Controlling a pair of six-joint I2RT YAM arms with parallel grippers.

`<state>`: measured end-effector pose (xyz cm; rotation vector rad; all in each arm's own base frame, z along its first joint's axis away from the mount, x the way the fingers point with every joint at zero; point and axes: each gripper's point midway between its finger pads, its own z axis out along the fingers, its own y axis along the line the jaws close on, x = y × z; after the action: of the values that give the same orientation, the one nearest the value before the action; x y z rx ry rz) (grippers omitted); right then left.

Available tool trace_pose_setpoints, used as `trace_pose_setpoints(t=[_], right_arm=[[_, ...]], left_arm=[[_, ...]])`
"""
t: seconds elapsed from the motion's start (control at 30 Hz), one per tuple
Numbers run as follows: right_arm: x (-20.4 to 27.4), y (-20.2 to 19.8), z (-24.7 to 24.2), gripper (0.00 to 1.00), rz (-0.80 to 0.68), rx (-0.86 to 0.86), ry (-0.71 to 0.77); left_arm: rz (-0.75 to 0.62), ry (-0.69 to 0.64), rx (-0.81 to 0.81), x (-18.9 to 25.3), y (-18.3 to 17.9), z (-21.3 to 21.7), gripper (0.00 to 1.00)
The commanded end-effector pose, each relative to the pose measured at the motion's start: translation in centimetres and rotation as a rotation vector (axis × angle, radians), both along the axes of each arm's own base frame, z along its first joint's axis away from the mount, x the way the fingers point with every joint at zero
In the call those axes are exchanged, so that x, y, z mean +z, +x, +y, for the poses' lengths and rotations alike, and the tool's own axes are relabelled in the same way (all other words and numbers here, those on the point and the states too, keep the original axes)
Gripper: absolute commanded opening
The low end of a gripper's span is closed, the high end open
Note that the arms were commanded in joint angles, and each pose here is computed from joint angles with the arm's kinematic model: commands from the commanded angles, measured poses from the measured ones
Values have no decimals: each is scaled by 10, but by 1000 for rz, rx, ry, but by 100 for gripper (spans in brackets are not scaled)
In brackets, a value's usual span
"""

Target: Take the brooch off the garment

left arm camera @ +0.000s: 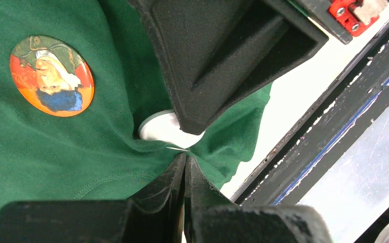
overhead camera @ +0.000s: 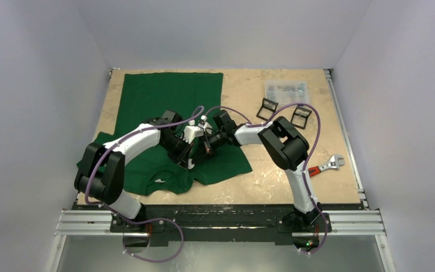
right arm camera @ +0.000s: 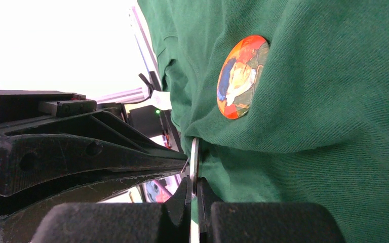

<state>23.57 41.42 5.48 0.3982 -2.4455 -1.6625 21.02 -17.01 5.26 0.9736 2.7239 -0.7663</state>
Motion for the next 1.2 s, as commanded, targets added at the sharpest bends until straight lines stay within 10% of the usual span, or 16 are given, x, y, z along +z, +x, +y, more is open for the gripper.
trace_pose_setpoints(t=[0.0, 0.23, 0.37, 0.6, 0.83, 1.17], right_arm=[[25, 10, 5, 0, -53, -8, 38], [23, 11, 5, 0, -61, -10, 35], [23, 9, 4, 0, -60, -10, 34], [30, 9, 4, 0, -64, -8, 49], [32, 11, 4, 0, -60, -15, 49], [24, 15, 2, 0, -51, -35, 21]], left_arm=[[-36, -42, 3, 13, 7, -9, 0], [-100, -20, 49, 19, 13, -3, 1], [-142, 31, 84, 18, 19, 6, 38], [-107, 80, 59, 8, 18, 9, 45], [-61, 97, 36, 0, 16, 6, 38], [-47, 37, -3, 5, 9, -3, 0]])
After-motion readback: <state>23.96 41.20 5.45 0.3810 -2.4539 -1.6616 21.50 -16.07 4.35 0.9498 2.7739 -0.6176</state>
